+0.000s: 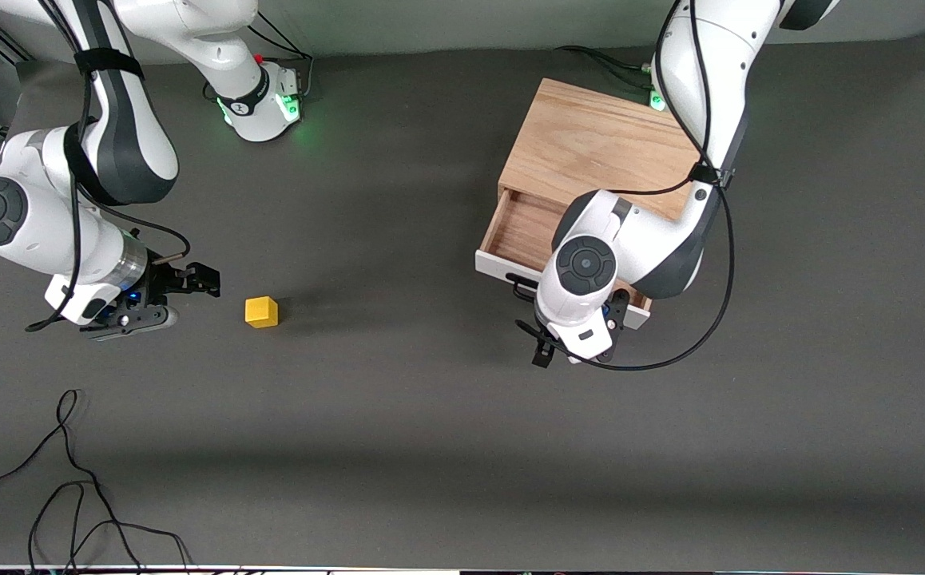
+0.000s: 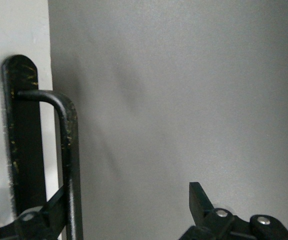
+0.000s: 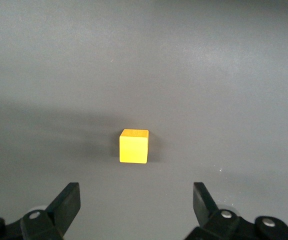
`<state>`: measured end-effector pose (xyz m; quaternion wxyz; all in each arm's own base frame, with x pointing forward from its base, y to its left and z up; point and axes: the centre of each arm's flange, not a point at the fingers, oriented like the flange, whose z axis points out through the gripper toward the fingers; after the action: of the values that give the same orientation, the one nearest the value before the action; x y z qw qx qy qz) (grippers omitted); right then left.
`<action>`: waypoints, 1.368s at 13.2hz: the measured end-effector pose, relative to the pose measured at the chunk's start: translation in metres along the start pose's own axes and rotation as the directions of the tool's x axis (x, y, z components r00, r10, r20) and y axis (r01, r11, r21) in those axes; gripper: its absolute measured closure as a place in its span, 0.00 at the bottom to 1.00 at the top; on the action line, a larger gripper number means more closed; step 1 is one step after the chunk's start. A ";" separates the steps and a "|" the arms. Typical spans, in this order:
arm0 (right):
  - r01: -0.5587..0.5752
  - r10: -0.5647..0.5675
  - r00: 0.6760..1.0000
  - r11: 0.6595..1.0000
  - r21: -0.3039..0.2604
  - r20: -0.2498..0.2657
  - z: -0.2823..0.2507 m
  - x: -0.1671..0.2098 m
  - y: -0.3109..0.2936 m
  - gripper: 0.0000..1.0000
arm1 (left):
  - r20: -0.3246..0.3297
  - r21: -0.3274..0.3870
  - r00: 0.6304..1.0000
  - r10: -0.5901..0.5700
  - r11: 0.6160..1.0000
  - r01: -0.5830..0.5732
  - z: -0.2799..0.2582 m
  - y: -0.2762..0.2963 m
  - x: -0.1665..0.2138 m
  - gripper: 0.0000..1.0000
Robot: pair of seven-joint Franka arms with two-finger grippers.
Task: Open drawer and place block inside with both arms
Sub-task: 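Pull the drawer fully open with the left gripper while the right gripper nears the cube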
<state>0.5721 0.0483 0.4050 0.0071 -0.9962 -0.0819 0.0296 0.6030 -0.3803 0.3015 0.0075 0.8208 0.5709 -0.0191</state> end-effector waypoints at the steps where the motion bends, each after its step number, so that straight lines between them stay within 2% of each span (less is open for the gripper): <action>1: 0.000 0.000 1.000 1.000 0.000 -0.003 0.003 0.001 0.000 0.00 | 0.004 -0.016 1.000 0.000 1.000 0.000 -0.002 0.002 -0.001 0.00; 2: 0.000 0.000 1.000 1.000 -0.001 -0.009 0.009 0.001 0.000 0.00 | 0.022 -0.092 1.000 -0.007 0.996 0.009 -0.002 0.011 -0.004 0.00; 3: 0.000 0.000 1.000 1.000 -0.002 -0.016 0.018 -0.001 0.000 0.00 | 0.033 -0.137 0.999 -0.010 0.990 0.015 0.006 0.017 -0.005 0.00; 6: -0.001 0.001 1.000 1.000 -0.002 -0.013 0.037 -0.005 0.000 0.00 | 0.037 -0.137 0.999 -0.014 0.990 0.018 0.014 0.018 -0.005 0.00; 14: 0.002 -0.002 1.000 1.000 -0.002 -0.014 0.036 -0.004 -0.002 0.00 | 0.035 -0.139 0.999 -0.014 0.990 0.019 0.010 0.019 -0.004 0.00; 18: 0.003 -0.003 1.000 1.000 -0.002 -0.017 0.035 -0.004 -0.002 0.00 | 0.045 -0.204 0.999 -0.026 0.978 0.034 -0.025 0.037 0.012 0.00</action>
<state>0.5655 0.0502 0.3703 0.0069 -0.9963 -0.0836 0.0211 0.6419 -0.3813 0.3255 0.1037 0.8063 0.5819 0.0224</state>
